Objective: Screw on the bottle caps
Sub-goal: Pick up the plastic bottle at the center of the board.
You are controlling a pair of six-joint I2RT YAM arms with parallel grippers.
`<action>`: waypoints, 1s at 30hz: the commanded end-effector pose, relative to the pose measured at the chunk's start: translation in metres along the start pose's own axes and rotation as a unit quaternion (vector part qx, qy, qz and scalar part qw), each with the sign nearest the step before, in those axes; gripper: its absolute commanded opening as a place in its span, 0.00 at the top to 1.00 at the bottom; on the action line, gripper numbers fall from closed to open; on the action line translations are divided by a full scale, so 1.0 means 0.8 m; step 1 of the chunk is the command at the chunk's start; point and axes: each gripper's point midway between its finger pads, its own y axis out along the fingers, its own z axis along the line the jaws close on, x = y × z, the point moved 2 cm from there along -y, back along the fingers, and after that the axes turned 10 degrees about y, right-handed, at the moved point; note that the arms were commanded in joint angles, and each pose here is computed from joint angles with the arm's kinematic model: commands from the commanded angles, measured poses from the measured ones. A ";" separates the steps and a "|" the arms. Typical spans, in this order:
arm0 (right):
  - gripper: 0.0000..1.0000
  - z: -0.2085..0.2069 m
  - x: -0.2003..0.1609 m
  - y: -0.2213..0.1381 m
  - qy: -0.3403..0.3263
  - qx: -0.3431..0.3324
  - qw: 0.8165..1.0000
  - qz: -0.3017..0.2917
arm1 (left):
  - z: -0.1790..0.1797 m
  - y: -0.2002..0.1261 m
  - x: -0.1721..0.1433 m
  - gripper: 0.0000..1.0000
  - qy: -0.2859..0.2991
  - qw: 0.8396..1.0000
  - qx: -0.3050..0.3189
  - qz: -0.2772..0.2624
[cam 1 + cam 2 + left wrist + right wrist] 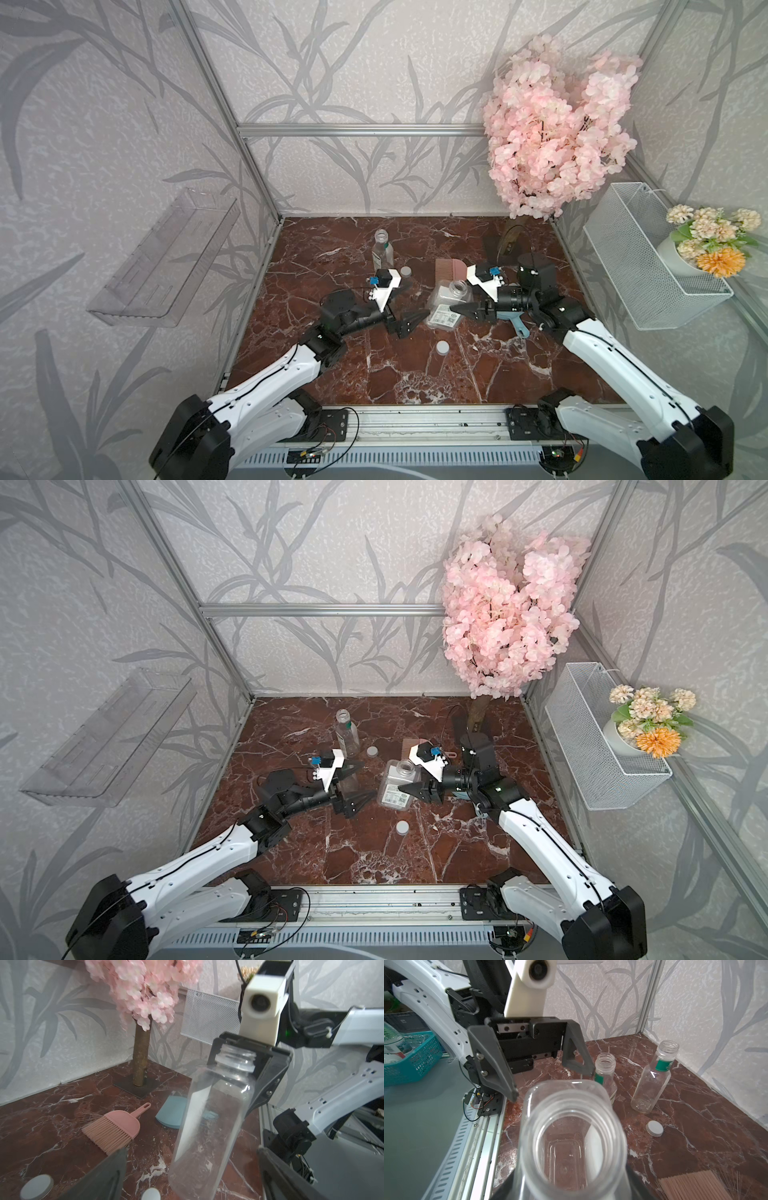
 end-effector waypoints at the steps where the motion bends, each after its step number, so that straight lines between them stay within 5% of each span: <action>1: 0.65 0.022 0.005 -0.015 -0.002 0.013 1.000 0.017 | -0.010 0.015 0.011 0.00 0.077 0.997 -0.031 -0.007; 16: 0.64 0.044 0.020 -0.008 -0.030 0.043 0.998 0.033 | -0.063 0.052 -0.016 0.01 0.141 0.981 -0.135 -0.002; 24: 0.64 0.042 0.018 0.000 -0.045 0.036 0.997 0.046 | -0.078 0.057 -0.010 0.16 0.151 0.973 -0.173 -0.012; 30: 0.52 0.042 0.018 -0.002 -0.052 0.029 0.997 0.046 | -0.078 0.059 -0.006 0.27 0.155 0.972 -0.177 -0.015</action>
